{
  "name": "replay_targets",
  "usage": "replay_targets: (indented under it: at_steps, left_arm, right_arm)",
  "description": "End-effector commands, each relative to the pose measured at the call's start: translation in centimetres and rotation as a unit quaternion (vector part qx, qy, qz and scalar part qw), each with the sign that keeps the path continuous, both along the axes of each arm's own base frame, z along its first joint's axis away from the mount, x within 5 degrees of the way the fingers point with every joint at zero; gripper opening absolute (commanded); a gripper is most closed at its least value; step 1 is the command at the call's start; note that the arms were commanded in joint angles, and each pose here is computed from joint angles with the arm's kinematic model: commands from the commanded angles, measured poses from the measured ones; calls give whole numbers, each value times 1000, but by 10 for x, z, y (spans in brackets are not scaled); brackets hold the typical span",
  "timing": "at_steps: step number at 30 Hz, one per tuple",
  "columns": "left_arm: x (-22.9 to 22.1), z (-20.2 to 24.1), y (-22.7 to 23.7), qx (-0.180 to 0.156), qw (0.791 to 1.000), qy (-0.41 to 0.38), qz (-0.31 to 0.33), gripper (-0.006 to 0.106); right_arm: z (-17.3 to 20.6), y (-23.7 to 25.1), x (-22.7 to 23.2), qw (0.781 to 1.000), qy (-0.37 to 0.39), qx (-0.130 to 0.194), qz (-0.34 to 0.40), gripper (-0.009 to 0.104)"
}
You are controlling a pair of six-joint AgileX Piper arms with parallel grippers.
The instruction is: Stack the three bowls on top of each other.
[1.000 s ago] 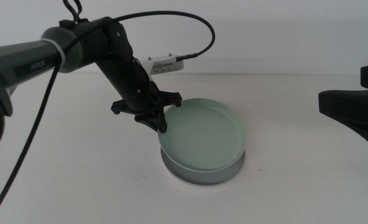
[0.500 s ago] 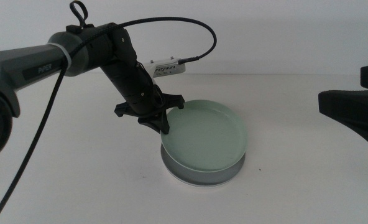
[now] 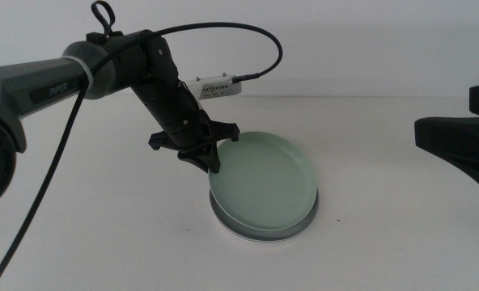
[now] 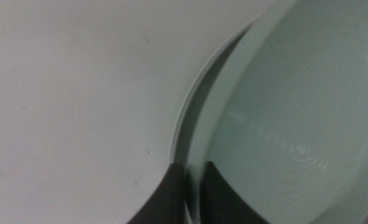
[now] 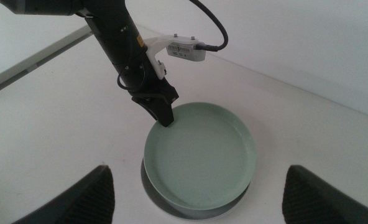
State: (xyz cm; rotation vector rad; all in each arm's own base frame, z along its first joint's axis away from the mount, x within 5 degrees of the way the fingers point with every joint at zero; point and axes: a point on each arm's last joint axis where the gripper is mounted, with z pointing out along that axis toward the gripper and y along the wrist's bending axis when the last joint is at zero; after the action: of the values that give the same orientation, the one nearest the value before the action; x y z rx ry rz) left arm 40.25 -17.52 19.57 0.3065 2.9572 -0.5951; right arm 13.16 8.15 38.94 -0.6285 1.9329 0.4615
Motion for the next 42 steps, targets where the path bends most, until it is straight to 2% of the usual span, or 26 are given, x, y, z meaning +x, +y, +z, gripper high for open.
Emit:
replay_targets:
  at_steps: [1,3,7,15,19,23,27,34,40,42]
  left_arm:
    - [1,1,0,4,1000,-7,-1,12]
    - [1,1,0,5,1000,-6,-2,19]
    - [1,1,0,5,1000,-6,-2,42]
    - [-2,9,6,16,999,26,-18,94]
    - [2,43,32,31,999,-3,5,94]
    - [-13,109,74,41,994,-93,46,94]
    - [-54,165,112,39,973,-205,98,94]
    - [-146,187,133,18,926,-350,138,94]
    - [-192,169,141,24,910,-391,138,94]
    - [-208,162,144,25,897,-418,140,94]
  right_arm:
    - [-1,0,-1,1000,-2,1,0,93]
    - [-1,0,-1,1000,-2,1,0,93]
    - [-1,0,-1,1000,-2,1,0,93]
    - [-1,0,-1,1000,-2,1,0,93]
    - [-1,0,-1,1000,0,2,-1,93]
    - [-1,0,-1,1000,0,2,-1,93]
    - [-1,0,-1,1000,0,2,-1,93]
    - [-1,0,-1,1000,0,2,-1,93]
    - [-1,0,-1,1000,0,2,-1,93]
    - [-1,0,-1,1000,0,2,-1,93]
